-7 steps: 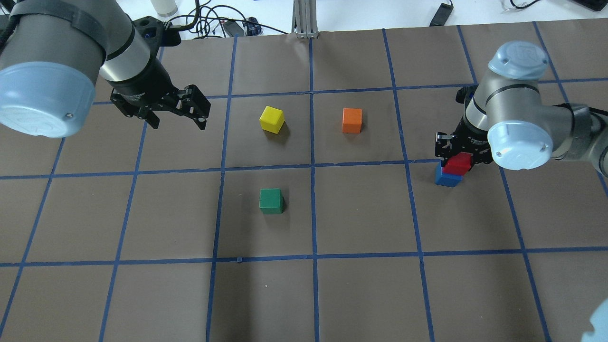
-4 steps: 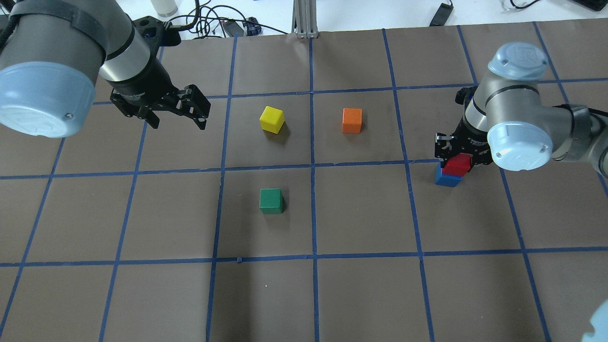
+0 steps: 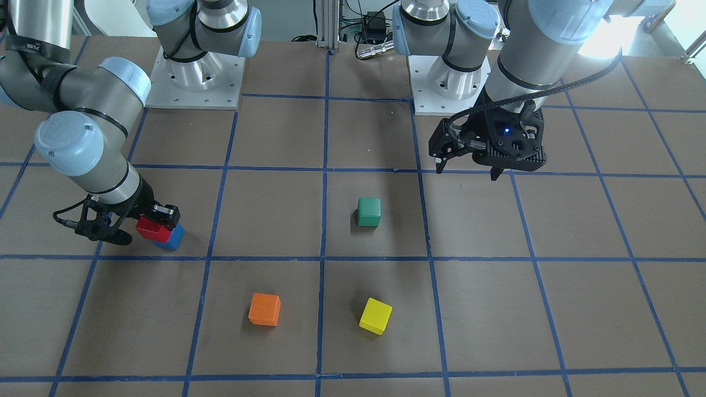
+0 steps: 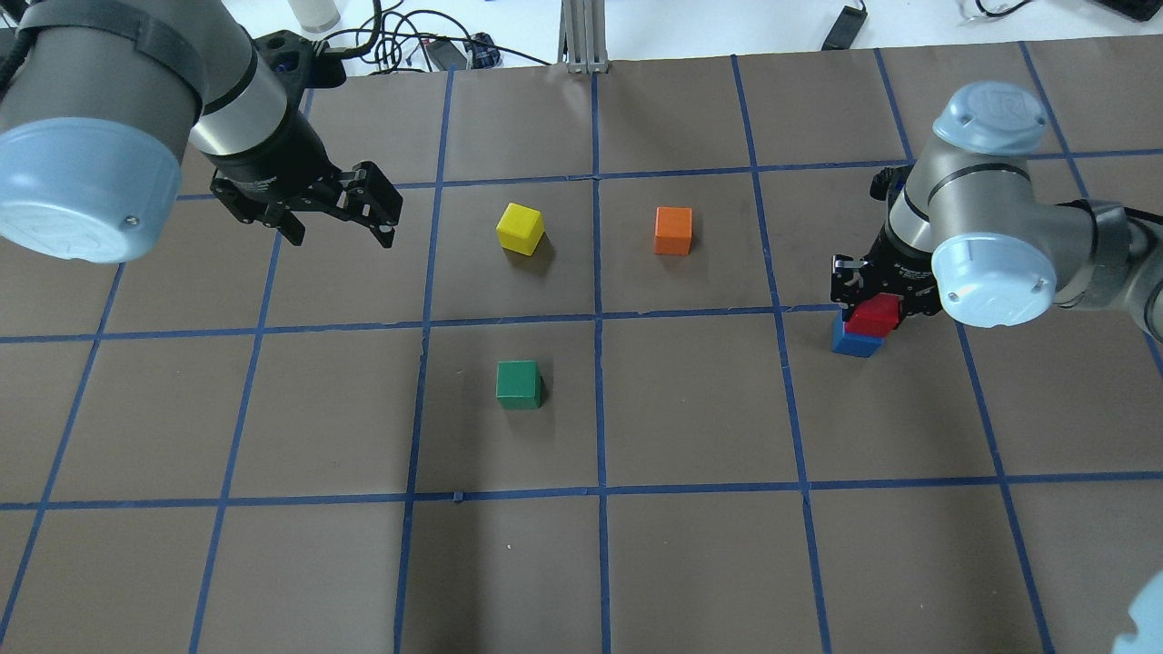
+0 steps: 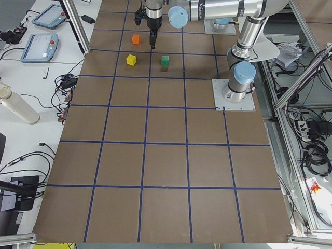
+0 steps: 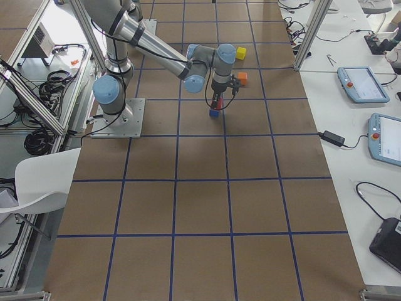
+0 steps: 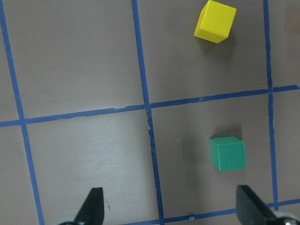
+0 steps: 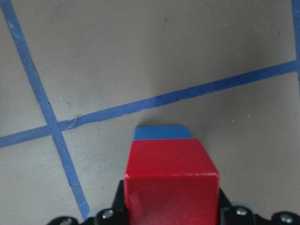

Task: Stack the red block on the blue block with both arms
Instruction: 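Lower the red cube onto the blue cube with the right gripper, then open the right gripper and lift it away from the stack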

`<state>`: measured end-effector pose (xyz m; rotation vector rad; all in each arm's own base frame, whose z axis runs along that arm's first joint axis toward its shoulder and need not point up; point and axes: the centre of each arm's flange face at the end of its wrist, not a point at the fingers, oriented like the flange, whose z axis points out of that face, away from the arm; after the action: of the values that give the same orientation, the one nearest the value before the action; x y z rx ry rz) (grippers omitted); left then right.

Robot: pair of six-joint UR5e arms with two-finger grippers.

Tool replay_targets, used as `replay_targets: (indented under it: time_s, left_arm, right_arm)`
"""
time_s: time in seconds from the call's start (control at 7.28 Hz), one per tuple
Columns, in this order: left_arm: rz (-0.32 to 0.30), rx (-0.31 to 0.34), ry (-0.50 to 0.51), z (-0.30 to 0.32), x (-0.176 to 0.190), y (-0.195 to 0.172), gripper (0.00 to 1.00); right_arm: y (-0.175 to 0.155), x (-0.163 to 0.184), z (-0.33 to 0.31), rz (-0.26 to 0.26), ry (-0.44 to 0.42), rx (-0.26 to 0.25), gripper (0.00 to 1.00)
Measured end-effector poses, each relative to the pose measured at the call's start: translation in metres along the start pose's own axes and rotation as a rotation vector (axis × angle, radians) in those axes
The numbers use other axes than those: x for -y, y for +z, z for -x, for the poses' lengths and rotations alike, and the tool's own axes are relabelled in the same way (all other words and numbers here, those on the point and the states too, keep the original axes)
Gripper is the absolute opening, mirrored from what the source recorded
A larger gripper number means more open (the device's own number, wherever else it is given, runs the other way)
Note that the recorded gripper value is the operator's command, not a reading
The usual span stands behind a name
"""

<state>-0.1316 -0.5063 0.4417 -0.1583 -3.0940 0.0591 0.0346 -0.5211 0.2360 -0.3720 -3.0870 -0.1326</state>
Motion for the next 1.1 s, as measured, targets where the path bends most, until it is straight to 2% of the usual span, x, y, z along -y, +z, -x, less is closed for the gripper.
replay_targets:
  time_s: [0.41, 0.69, 1.1]
  left_arm:
    - [-0.004, 0.0, -0.004, 0.0, 0.001, -0.001, 1.0]
    - [-0.007, 0.001, -0.002, 0.0, 0.001, -0.002, 1.0]
    - [-0.008, 0.01, 0.003, 0.001, 0.0, -0.003, 1.0]
  right_arm:
    - [-0.001, -0.001, 0.0, 0.004, 0.002, -0.003, 1.0]
    - [-0.024, -0.002, -0.002, -0.002, -0.003, -0.007, 1.0]
    - [-0.14, -0.01, 0.01, -0.006, -0.039, 0.002, 1.0]
